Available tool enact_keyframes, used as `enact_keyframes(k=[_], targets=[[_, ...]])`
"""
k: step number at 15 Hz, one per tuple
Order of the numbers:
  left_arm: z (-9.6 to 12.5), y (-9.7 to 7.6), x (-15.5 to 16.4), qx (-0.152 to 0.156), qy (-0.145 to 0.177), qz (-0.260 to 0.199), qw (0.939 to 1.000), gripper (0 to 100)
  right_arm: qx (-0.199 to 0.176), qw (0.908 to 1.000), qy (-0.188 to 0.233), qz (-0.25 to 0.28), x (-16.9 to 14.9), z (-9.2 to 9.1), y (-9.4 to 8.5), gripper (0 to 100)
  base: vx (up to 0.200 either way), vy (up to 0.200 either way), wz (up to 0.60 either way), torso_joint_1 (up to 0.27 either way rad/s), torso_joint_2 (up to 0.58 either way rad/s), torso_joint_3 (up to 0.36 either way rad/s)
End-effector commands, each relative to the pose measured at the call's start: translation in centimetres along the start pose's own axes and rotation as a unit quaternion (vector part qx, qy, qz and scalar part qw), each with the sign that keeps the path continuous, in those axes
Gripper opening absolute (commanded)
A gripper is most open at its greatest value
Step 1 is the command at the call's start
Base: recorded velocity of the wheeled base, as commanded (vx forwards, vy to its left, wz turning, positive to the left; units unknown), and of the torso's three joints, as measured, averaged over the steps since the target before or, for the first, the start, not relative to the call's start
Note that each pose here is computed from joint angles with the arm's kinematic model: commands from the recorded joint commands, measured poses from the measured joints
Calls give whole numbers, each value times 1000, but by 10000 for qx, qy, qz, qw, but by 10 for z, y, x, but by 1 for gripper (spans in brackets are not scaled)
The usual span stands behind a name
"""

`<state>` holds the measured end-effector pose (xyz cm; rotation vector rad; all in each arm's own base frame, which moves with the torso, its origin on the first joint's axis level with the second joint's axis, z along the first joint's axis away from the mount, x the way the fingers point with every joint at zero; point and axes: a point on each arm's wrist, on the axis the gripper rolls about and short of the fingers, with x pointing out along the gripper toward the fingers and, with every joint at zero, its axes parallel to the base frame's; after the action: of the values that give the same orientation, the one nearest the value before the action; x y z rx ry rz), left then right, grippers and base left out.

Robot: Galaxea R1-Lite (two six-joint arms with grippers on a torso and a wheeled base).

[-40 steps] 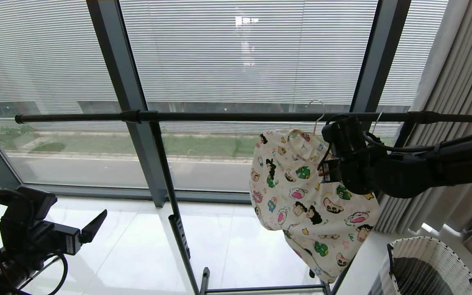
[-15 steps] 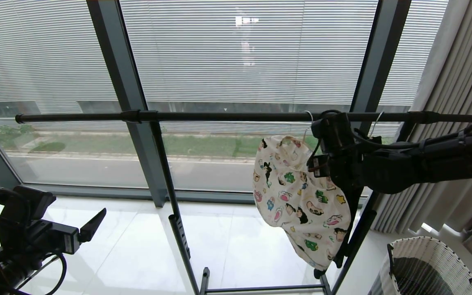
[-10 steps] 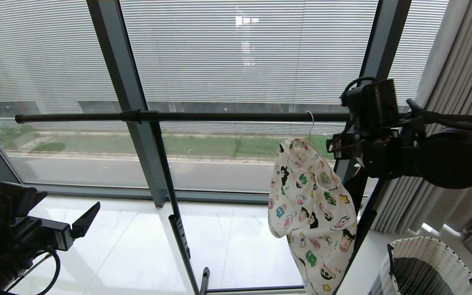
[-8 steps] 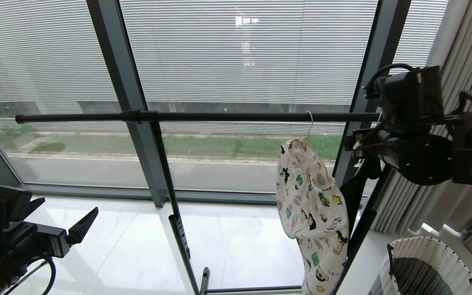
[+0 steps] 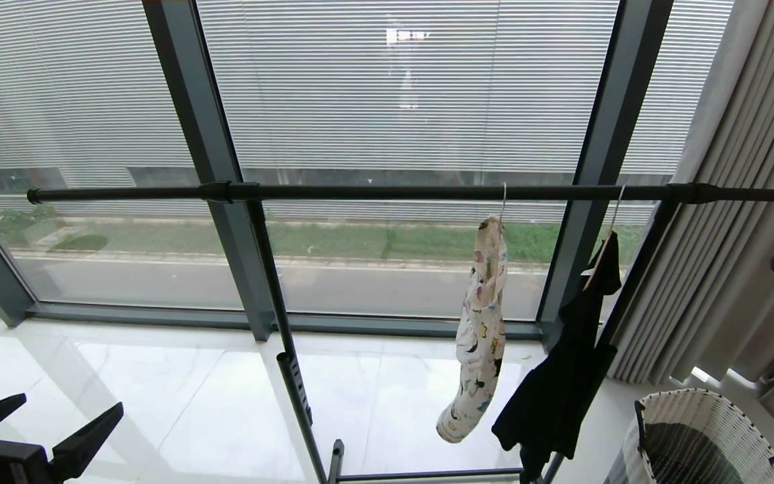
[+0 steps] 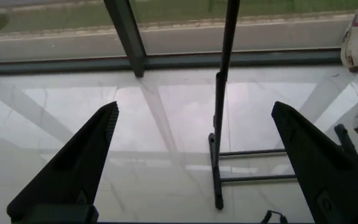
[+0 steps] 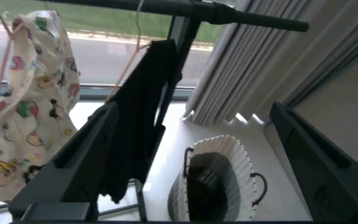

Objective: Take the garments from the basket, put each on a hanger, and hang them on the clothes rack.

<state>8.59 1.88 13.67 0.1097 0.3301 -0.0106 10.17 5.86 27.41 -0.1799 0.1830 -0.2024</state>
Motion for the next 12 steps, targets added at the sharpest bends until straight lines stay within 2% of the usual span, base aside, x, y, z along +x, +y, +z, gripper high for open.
enact_keyframes(k=[1, 2, 3, 5, 6, 7, 8, 9, 10, 12], targets=[[5, -16, -67, -136, -798, 368, 9960, 100, -132, 9988, 92, -460, -52, -57, -65, 100, 0, 0, 0, 0, 0, 0], [-6, -20, -79, -135, -883, 606, 9942, 100, -202, 9944, 363, -973, -70, -77, -82, 100, 0, 0, 0, 0, 0, 0], [-14, -23, -86, -135, -960, 850, 9917, 100, -226, 9863, 638, -1507, -86, -92, -90, 100, 0, 0, 0, 0, 0, 0], [-30, -26, -93, -116, -1125, 1256, 9856, 100, -235, 9536, 1364, -2672, -126, -130, -90, 100, 0, 0, 0, 0, 0, 0], [-40, -28, -96, -107, -1262, 1446, 9813, 100, -147, 9459, 1509, -2870, -143, -151, -86, 100, 0, 0, 0, 0, 0, 0], [-55, -31, -96, -55, -1347, 1628, 9774, 100, 18, 9548, 1306, -2672, -150, -174, -82, 100, 0, 0, 0, 0, 0, 0], [-70, -33, -94, 117, -1386, 1779, 9742, 100, 159, 9680, 935, -2323, -155, -190, -79, 100, 0, 0, 0, 0, 0, 0], [-84, -34, -88, 219, -1271, 1980, 9717, 100, 264, 9782, 791, -1899, -149, -194, -76, 100, 0, 0, 0, 0, 0, 0], [-86, -34, -87, 216, -1242, 2075, 9701, 100, 492, 9874, 432, -1443, -140, -191, -72, 100, 0, 0, 0, 0, 0, 0], [-86, -34, -87, 187, -1239, 2109, 9694, 100, 578, 9973, -105, -433, -109, -201, -59, 100, 0, 0, 0, 0, 0, 0]])
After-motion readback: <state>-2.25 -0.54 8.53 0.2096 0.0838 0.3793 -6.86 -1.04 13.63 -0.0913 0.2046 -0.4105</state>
